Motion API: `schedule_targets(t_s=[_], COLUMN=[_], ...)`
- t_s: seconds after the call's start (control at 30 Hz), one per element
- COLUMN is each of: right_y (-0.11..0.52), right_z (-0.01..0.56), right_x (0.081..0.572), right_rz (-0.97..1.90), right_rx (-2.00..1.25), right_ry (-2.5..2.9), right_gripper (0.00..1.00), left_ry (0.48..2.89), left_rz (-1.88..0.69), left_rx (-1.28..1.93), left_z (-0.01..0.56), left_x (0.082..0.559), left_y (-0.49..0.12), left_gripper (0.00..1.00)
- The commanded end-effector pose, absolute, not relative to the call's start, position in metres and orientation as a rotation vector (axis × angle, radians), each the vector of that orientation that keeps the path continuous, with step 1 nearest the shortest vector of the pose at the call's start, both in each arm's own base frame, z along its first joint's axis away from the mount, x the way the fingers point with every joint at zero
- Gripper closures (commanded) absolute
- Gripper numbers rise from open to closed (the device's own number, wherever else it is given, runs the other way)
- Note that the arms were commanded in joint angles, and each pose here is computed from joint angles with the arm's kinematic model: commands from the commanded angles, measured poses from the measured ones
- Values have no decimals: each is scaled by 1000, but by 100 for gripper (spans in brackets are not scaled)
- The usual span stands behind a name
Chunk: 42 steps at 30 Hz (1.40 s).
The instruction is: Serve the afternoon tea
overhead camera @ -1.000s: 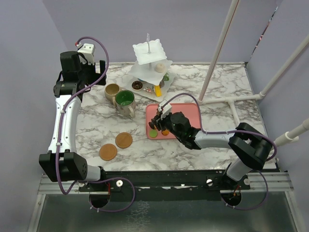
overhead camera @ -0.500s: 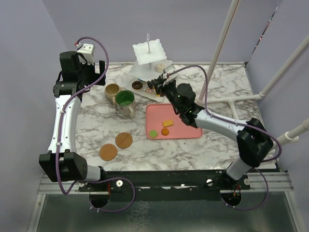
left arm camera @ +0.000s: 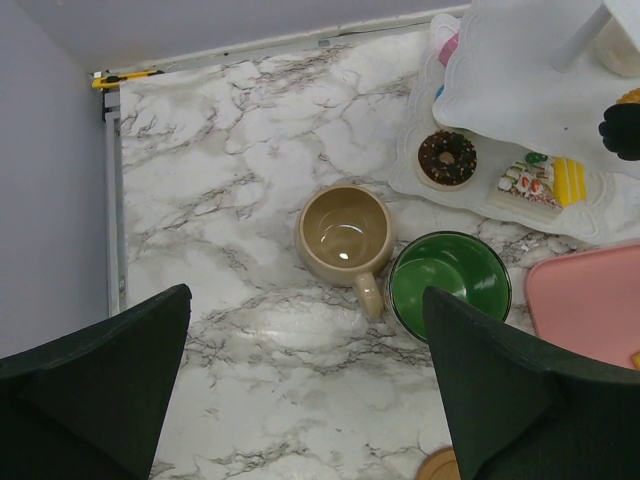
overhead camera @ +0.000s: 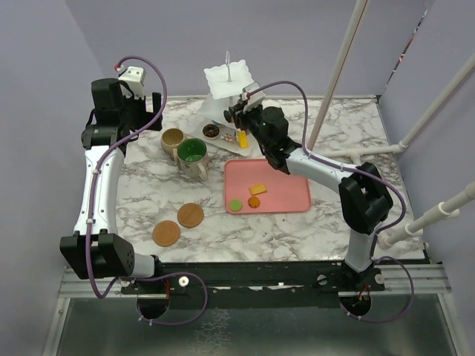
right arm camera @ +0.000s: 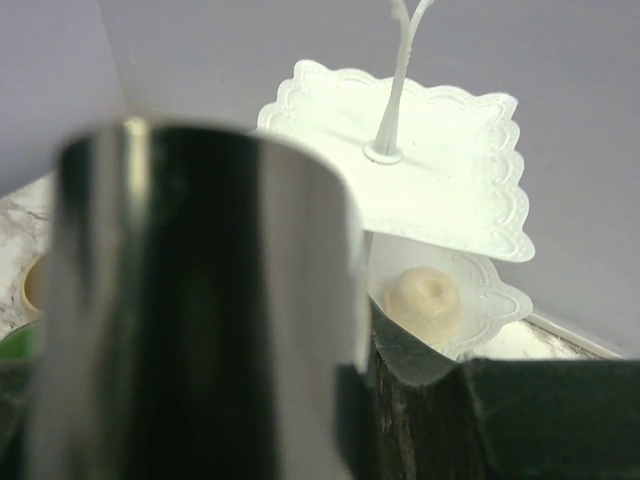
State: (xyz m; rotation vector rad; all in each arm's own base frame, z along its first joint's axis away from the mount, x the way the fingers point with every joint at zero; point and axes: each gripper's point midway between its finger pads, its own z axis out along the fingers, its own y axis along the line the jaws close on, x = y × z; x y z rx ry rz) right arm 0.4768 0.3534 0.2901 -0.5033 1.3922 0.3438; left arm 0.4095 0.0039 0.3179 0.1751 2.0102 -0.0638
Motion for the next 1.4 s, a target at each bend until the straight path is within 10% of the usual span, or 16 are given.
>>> schedule_targets(t_s=[0.0, 0.5, 0.83, 1.37], right_y=[356, 343, 343, 323], right_z=[297, 281, 276, 328], right_x=[485, 513, 515, 445], right_rz=[336, 263, 264, 387], right_rx=[-501, -423, -426, -428], right_ry=[1352, 1337, 1353, 1297], right_gripper=[71, 69, 48, 46], left_ry=[1993, 1993, 1986, 1982], left_rz=[-63, -66, -79, -104], left_rx=[156, 156, 150, 153], left_z=[327, 327, 330, 332], left_x=[412, 413, 413, 413], left_y=[7, 7, 6, 2], left_gripper=[1, 1, 1, 1])
